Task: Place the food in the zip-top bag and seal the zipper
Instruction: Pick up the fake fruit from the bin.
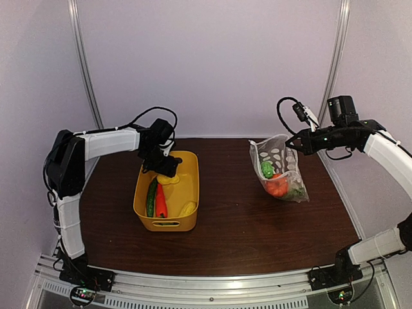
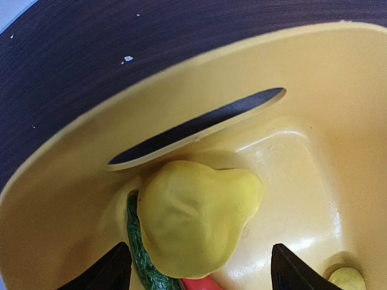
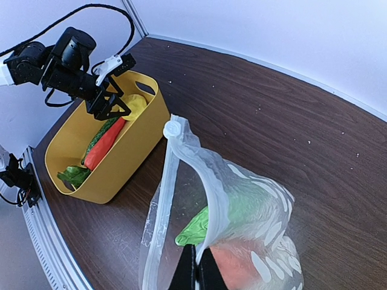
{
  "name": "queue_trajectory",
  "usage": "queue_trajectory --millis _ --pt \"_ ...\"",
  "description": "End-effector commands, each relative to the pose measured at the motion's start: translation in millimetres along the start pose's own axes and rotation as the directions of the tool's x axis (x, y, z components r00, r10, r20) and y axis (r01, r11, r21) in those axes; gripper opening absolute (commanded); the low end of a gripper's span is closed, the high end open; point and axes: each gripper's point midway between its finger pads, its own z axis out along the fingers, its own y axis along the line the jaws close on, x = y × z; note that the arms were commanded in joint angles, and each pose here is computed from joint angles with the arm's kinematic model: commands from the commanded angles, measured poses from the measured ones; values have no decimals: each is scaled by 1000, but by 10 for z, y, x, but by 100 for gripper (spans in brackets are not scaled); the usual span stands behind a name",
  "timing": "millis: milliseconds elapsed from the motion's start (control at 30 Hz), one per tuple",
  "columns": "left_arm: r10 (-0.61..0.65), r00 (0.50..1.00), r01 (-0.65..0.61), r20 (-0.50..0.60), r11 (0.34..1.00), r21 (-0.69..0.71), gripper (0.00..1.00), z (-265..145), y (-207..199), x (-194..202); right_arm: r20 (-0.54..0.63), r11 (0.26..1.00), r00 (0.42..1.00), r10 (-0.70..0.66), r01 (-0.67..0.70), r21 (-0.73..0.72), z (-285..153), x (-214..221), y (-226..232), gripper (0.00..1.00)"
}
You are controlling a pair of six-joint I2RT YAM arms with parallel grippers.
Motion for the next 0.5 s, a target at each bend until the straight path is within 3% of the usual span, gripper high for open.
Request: queue_trajectory --millis 0,300,467 --pt "-22 1000 22 18 1000 10 81 143 -20 -111 10 1000 1000 -14 14 19 -4 -10 -47 0" --pt "-37 999 37 9 999 -24 78 242 23 -139 15 1000 1000 -15 15 15 -17 -32 -34 0" --pt "-24 1000 24 -8 1000 -18 62 302 8 -91 17 1000 1000 -15 15 15 -24 -43 -29 0"
